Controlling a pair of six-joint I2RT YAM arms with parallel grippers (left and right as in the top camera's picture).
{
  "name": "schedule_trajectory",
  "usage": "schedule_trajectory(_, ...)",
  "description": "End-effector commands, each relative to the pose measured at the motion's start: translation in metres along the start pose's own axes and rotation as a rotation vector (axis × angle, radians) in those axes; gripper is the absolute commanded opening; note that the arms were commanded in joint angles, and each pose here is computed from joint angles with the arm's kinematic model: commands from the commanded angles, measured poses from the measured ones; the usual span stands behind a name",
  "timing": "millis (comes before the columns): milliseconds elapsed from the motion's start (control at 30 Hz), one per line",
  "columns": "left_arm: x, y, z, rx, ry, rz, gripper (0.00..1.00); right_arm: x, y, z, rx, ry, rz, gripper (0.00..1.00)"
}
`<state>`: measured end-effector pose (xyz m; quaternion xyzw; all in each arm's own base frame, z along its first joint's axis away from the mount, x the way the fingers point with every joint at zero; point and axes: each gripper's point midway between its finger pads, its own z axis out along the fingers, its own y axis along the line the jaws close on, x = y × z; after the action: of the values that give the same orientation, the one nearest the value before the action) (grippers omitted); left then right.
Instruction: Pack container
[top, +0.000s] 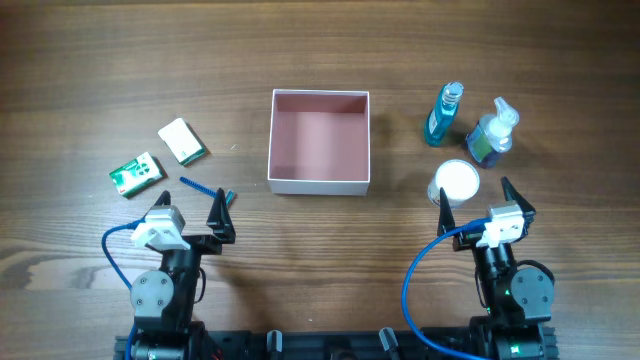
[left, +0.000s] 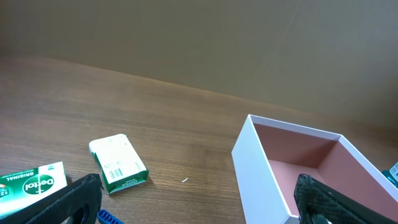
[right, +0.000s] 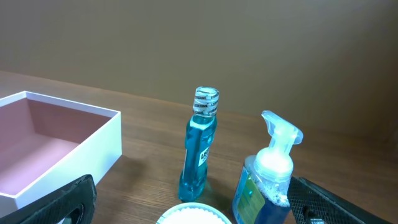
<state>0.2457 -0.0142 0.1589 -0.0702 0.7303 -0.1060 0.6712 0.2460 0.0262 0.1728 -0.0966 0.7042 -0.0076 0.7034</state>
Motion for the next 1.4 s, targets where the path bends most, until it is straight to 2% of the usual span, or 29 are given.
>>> schedule_trajectory(0,0.0034,-0.0036,0.0003,0.023,0.004,0.020,1.00,0.0000,-0.0003,0.0001,0.000,0.000,-0.006,1.00)
schedule_trajectory(1067,0.0035,-0.0036,0.0003,0.023,0.005,0.020,1.00,0.0001,-0.0002,0.0001,0.000,0.000,-0.005,1.00)
schedule_trajectory(1367,0.0031,-0.0037,0.0003,0.023,0.004,-0.014,1.00,-0.0061,-0.0003,-0.0007,-0.004,-0.013,0.136,1.00)
